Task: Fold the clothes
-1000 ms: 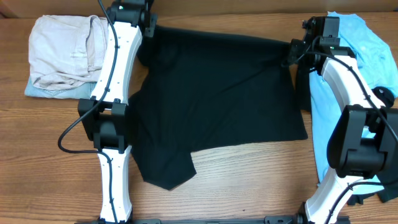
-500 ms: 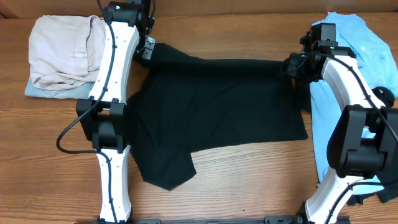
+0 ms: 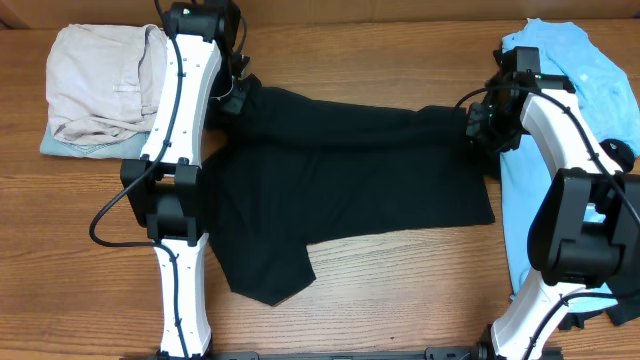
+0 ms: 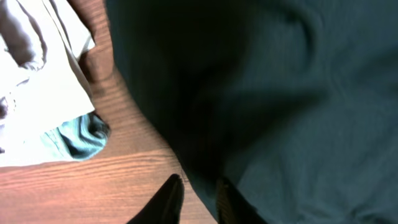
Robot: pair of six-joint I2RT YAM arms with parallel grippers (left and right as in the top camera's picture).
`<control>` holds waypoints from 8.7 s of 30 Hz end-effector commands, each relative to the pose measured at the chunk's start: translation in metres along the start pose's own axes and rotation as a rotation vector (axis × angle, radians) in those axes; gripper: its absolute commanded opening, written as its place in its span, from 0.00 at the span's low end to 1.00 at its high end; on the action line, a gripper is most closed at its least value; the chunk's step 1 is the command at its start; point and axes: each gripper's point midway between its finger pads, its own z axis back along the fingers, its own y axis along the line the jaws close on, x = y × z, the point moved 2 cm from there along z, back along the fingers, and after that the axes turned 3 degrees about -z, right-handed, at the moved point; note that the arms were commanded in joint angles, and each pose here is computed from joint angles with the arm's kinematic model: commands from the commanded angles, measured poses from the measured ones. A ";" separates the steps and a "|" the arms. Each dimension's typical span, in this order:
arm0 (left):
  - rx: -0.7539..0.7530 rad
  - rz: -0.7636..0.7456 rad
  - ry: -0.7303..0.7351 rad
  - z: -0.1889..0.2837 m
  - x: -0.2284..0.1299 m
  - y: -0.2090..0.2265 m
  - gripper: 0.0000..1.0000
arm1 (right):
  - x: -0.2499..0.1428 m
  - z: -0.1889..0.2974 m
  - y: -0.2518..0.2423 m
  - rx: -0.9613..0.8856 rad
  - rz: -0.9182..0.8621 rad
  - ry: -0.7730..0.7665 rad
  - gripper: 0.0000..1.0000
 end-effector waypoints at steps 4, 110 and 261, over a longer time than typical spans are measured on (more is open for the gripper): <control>-0.037 0.006 0.029 -0.001 -0.007 -0.001 0.52 | 0.003 0.002 -0.001 0.010 -0.007 -0.007 0.53; -0.038 -0.016 0.018 0.003 -0.011 0.012 0.65 | 0.001 0.068 0.015 0.162 0.066 -0.130 0.04; -0.162 0.163 0.082 -0.042 0.007 -0.048 0.57 | 0.029 0.134 0.017 0.117 0.053 -0.252 0.04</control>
